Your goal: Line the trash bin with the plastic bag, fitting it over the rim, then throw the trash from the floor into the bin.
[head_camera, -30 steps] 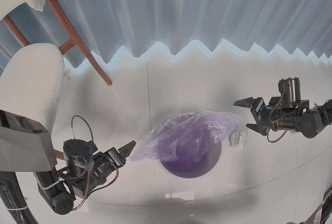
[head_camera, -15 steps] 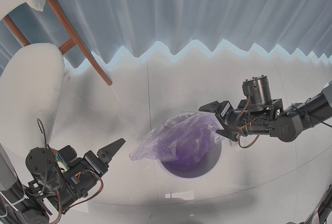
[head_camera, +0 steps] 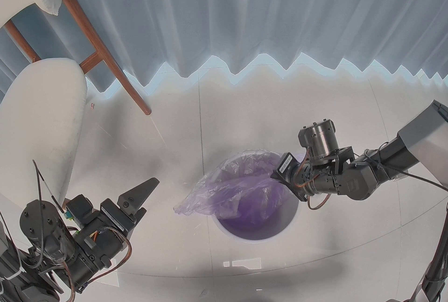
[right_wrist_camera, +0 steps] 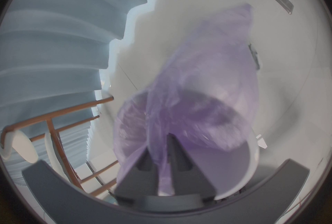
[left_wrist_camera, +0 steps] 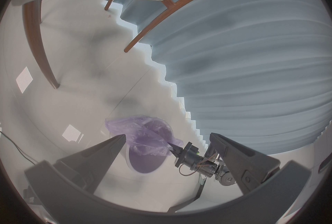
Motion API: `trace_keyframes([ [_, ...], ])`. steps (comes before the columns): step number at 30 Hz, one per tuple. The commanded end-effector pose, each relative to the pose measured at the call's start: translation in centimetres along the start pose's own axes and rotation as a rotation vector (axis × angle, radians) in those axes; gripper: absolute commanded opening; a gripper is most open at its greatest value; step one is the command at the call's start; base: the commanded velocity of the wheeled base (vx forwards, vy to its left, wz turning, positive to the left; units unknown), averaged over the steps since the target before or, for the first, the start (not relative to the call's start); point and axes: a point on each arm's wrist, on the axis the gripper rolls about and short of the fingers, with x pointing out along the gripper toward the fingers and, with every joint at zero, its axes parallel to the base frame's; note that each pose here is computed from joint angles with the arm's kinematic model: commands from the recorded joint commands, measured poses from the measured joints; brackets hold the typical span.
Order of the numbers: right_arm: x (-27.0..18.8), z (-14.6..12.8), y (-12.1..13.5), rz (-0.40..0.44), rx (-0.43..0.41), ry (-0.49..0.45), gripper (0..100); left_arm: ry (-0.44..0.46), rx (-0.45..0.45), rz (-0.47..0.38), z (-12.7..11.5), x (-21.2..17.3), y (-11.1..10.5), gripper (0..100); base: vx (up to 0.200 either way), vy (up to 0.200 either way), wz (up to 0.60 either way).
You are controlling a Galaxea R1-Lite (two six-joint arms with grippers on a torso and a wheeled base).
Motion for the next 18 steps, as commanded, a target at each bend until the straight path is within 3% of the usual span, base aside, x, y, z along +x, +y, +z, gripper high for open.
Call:
trace_keyframes([
  [1, -2.7, -2.4, -0.5, -0.022, -0.053, 0.019, 0, 0.055, -0.030, 0.005, -0.8, -0.6, 0.0, 100, 0.000, 0.000, 0.00],
  [4, -4.4, -3.9, -0.7, -0.029, -0.094, 0.033, 0, 0.082, -0.023, 0.005, -1.3, -0.7, -0.1, 100, 0.000, 0.000, 0.00],
  [8, -6.9, -6.7, -2.7, -0.065, -0.170, 0.100, 0, 0.142, -0.005, -0.001, -2.4, -0.8, -0.2, 100, 0.000, 0.000, 0.00],
  [9, -7.8, -7.8, -4.1, -0.094, -0.206, 0.132, 0, 0.190, 0.006, 0.038, -3.1, -0.7, 0.3, 100, 0.000, 0.000, 0.00],
  [12, -8.2, -8.3, -5.5, -0.107, -0.210, 0.141, 0, 0.269, 0.024, 0.103, -3.8, -0.3, 1.4, 100, 0.000, 0.000, 0.00],
  [18, -8.5, -9.6, -8.1, -0.126, -0.214, 0.153, 0, 0.348, 0.031, 0.118, -4.3, 0.6, 2.2, 100, 0.000, 0.000, 0.00],
])
